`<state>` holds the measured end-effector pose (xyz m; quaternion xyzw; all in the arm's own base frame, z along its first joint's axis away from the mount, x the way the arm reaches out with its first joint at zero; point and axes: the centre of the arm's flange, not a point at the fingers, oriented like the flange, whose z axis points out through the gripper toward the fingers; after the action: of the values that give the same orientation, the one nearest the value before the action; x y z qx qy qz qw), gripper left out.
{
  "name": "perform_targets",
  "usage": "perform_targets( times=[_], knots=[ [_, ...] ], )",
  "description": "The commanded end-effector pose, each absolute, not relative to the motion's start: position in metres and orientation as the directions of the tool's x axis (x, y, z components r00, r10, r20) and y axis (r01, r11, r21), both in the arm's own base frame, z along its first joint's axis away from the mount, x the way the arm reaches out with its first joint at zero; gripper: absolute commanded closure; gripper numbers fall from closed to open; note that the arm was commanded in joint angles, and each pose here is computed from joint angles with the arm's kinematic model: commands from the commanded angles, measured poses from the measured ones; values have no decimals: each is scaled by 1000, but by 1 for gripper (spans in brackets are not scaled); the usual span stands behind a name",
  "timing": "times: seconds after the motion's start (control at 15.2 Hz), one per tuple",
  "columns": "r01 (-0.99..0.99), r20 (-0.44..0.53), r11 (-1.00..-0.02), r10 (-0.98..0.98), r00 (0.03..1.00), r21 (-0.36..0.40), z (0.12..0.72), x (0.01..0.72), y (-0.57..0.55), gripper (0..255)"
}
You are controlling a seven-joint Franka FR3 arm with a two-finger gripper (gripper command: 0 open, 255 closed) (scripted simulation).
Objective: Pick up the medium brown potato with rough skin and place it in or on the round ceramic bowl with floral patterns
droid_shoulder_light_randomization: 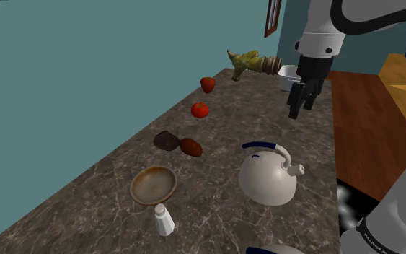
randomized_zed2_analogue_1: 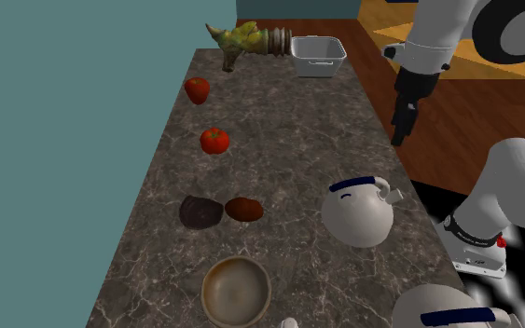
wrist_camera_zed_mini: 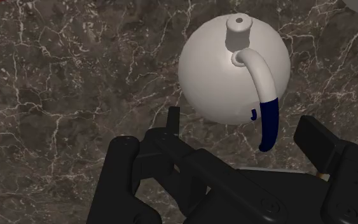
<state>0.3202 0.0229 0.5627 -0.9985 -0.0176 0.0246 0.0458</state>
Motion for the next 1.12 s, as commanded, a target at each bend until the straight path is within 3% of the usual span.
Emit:
perform_targets(
  times=[0.0,1.06],
  knots=[
    [33,-48,-995,37,998,-92,563,320,23,0],
    [203,-29,-972,201,979,117,472,473,159,0]
  ],
)
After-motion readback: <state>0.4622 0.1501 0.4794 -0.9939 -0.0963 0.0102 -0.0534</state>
